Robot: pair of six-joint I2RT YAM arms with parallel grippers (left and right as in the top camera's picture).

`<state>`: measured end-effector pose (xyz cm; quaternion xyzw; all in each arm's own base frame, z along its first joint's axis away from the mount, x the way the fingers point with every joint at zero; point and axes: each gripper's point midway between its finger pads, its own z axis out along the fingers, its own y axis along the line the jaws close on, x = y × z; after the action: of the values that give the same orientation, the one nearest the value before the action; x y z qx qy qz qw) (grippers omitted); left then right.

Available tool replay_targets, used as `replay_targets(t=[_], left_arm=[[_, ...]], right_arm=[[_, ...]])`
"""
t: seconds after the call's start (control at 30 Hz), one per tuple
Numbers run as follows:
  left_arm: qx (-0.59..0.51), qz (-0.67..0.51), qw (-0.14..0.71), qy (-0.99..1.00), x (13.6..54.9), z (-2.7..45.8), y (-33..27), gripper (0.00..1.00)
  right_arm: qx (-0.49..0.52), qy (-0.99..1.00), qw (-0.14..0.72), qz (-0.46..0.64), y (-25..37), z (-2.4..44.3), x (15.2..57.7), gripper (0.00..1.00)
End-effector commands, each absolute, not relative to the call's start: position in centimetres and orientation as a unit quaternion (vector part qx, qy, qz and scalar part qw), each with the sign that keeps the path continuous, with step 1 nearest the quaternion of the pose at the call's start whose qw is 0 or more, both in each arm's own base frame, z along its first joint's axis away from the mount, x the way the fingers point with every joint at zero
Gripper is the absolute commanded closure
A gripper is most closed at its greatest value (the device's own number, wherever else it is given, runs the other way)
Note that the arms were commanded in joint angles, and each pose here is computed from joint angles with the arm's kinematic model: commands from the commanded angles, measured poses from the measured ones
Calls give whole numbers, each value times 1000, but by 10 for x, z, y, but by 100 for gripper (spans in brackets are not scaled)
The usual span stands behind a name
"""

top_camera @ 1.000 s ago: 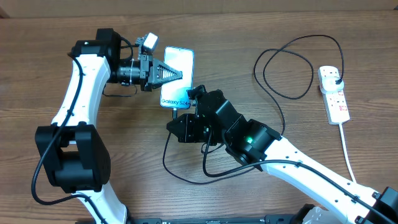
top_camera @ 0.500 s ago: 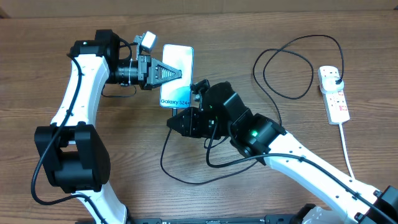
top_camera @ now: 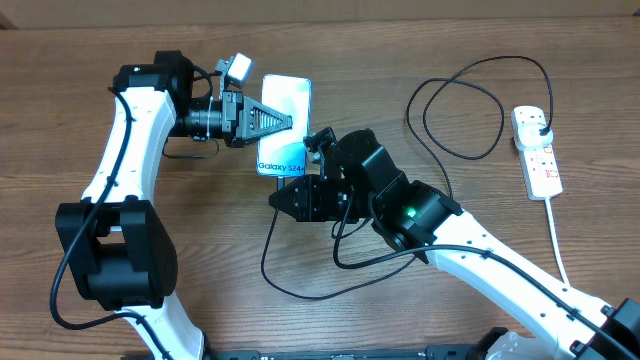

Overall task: Plug charger to phone and switch on socket
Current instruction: 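Grasp the phone's side with the right gripper and release the left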

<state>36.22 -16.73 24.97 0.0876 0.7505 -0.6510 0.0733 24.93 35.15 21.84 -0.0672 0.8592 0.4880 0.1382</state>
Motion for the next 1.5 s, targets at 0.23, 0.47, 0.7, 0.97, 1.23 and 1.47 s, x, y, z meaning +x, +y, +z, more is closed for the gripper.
replay_targets(t=[0.23, 0.47, 0.7, 0.97, 1.23, 1.47], left_arm=[[100, -660, 82, 740, 357, 261, -171, 96], [98, -706, 84, 697, 356, 283, -180, 96], [110, -709, 58, 695, 345, 283, -199, 96], [111, -709, 57, 694, 345, 283, -200, 96], [123, -707, 69, 693, 347, 283, -200, 93], [159, -666, 102, 721, 357, 265, -197, 0]], right_arm=[[-56, 845, 165, 506, 297, 238, 294, 18], [-123, 777, 155, 598, 291, 281, 290, 36], [-119, 781, 142, 597, 295, 270, 293, 51], [-124, 781, 119, 600, 299, 259, 292, 65], [-143, 778, 131, 598, 302, 259, 290, 96], [-150, 778, 138, 594, 301, 258, 290, 96]])
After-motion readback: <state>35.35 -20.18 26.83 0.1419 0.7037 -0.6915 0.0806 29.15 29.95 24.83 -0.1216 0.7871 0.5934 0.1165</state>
